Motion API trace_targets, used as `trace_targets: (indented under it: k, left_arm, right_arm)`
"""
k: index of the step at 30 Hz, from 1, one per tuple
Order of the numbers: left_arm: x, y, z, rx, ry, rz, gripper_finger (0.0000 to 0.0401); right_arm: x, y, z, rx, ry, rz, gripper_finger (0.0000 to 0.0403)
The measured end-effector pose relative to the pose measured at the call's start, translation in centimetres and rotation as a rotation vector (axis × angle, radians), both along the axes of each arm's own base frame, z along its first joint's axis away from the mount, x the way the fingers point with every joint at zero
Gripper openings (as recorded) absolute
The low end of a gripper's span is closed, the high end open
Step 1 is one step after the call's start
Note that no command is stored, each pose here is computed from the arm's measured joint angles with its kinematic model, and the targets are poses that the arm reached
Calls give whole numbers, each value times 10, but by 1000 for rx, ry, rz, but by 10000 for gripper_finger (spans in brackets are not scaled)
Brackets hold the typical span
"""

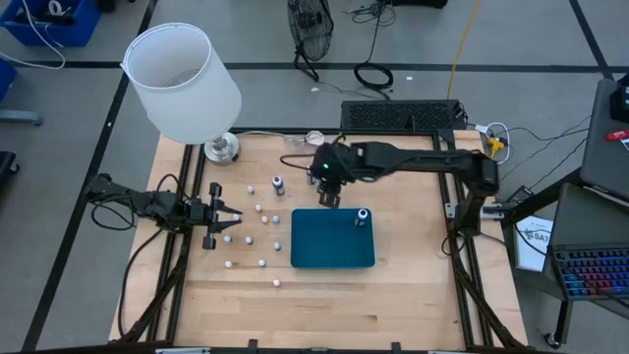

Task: Pick & Place food coloring
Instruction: Put the large green food coloring bottle into the blue bin

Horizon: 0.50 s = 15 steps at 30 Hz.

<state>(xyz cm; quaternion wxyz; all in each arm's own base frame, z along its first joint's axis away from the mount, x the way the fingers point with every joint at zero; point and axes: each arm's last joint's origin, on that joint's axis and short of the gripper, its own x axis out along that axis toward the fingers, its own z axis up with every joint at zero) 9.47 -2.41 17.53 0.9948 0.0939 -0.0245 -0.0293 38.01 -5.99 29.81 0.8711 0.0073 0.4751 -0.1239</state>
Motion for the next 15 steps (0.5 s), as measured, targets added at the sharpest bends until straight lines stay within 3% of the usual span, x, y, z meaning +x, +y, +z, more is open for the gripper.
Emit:
trace_targets:
  k: [8, 12, 15]
  left_arm:
    - [0, 0, 0, 0, 1, 0, 106]
    - [0, 0, 0, 0, 0, 0, 106]
    - [0, 0, 0, 0, 0, -1, 106]
  right_arm:
    - [-29, 77, 45, 60, -107, 110, 130]
    - [-40, 115, 44, 80, -53, 178, 130]
    - [-48, 136, 35, 11, 36, 169, 130]
